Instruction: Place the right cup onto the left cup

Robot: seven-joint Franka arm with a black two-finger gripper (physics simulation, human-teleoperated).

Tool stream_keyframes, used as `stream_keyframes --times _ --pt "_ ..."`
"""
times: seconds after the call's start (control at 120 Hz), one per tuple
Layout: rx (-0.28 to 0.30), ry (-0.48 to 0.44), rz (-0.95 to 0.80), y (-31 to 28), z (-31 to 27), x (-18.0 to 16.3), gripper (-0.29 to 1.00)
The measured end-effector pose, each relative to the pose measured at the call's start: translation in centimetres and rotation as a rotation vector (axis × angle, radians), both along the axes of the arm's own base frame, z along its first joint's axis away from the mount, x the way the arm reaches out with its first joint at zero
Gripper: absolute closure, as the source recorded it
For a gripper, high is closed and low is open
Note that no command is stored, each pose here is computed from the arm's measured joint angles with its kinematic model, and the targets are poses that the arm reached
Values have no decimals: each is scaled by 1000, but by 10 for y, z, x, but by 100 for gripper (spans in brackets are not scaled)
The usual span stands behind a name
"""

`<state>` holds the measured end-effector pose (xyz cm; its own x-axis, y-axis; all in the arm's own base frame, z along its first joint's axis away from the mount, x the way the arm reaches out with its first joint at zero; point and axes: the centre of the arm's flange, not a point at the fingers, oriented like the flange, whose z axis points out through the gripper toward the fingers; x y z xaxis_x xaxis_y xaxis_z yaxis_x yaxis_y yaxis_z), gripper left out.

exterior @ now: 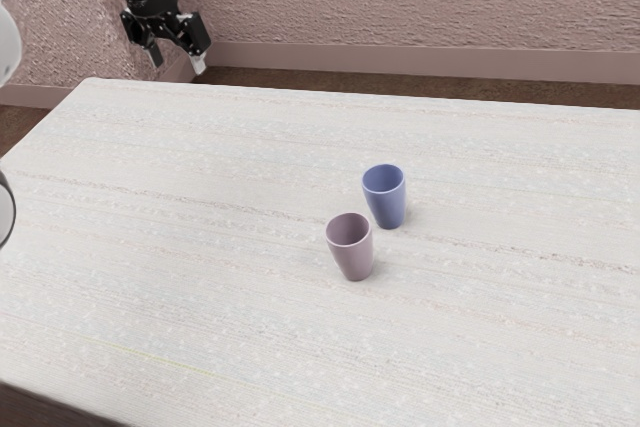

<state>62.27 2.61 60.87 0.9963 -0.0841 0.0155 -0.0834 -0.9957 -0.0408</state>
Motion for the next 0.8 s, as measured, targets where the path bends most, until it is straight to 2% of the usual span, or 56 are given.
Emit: stream_keyframes --times 0.167,0.267,0.458,0.583,0.8 --pt "-1 3 -27 -10 -14 7 2" --pt "11 8 -41 -18 -38 27 2" --pt "20 -1 -123 -83 -97 66 2" --pt "-3 -24 -166 -134 -96 58 2" --pt "-45 -2 -226 -223 -117 37 2"
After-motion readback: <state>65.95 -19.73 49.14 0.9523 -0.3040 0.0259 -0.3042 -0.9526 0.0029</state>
